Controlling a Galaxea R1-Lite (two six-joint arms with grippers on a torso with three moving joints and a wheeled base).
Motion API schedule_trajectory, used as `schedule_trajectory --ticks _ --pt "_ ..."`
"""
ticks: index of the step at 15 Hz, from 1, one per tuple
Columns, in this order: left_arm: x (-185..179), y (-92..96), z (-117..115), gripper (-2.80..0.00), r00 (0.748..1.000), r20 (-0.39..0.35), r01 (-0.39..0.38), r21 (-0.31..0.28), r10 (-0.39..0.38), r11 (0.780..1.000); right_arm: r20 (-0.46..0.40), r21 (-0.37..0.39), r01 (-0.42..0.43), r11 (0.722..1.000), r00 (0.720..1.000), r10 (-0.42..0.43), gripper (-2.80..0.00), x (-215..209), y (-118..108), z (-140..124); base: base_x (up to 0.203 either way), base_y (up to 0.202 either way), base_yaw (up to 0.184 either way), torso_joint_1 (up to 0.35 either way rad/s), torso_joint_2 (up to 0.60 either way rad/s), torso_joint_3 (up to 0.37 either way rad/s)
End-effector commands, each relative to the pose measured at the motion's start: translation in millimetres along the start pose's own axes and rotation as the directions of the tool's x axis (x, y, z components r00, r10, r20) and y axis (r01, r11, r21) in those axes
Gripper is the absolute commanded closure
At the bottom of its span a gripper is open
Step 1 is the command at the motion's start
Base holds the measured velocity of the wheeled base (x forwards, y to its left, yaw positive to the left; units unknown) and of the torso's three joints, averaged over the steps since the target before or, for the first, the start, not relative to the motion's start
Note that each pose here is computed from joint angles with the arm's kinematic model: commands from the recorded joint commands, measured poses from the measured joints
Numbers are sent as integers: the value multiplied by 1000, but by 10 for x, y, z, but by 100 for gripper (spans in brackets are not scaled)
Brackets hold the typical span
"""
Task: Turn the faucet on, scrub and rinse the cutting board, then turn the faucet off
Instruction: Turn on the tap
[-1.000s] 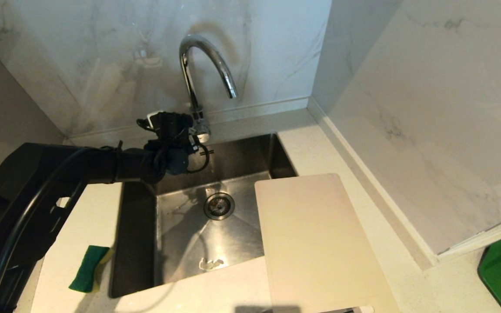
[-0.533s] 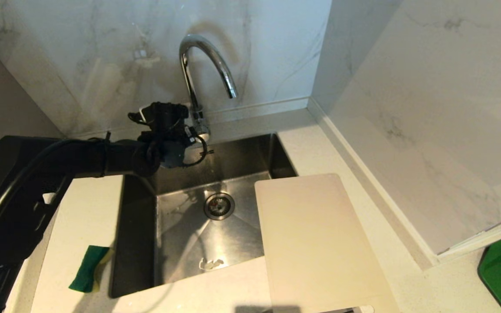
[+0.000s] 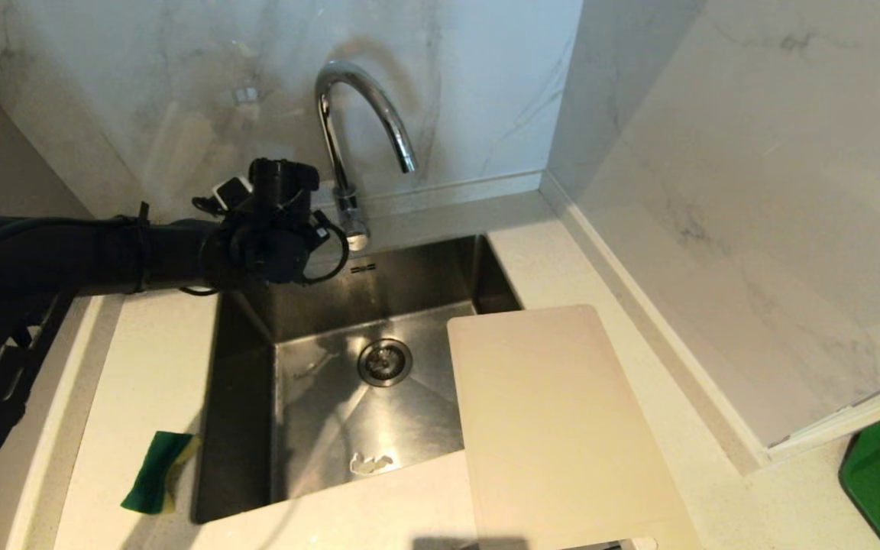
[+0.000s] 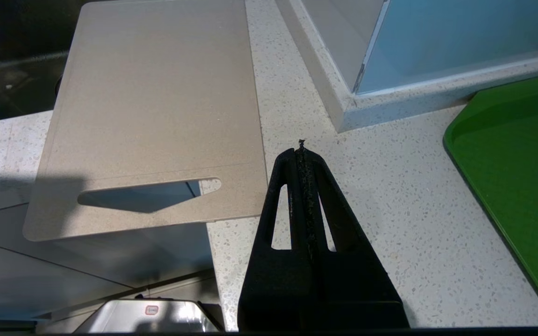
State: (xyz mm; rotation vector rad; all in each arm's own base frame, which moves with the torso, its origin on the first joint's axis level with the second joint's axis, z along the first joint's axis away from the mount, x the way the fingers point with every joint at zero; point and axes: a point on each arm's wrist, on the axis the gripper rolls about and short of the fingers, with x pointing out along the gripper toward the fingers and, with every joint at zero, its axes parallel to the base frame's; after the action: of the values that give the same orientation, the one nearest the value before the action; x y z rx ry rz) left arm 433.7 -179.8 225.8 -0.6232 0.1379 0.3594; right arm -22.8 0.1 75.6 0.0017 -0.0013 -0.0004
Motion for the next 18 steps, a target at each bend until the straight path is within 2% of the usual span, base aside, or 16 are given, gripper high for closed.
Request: schedule_trajectory --ticks 1,5,9,11,13,14,18 --pt "-115 -6 147 -280 1000 0 -9 -33 9 999 0 0 0 1000 1000 0 0 0 0 0 0 0 0 0 0 0" --pt "-337 -116 294 -280 999 14 42 -55 -41 998 0 0 0 1000 1000 0 0 0 0 0 0 0 0 0 0 0" --pt "-345 -159 262 -280 998 32 56 -53 -54 997 0 0 0 1000 1000 0 0 0 0 0 0 0 0 0 0 0" --pt "-303 -164 224 -280 997 68 35 -26 -33 999 0 0 0 1000 1000 0 0 0 0 0 0 0 0 0 0 0" --pt "-257 -209 159 -280 990 138 16 33 -20 999 0 0 0 1000 1000 0 0 0 0 0 0 0 0 0 0 0" --pt "-220 -229 117 -280 986 165 13 45 -20 999 0 0 0 1000 1000 0 0 0 0 0 0 0 0 0 0 0" --pt "-107 -205 -44 -280 983 180 -37 102 18 994 0 0 0 1000 1000 0 0 0 0 0 0 0 0 0 0 0"
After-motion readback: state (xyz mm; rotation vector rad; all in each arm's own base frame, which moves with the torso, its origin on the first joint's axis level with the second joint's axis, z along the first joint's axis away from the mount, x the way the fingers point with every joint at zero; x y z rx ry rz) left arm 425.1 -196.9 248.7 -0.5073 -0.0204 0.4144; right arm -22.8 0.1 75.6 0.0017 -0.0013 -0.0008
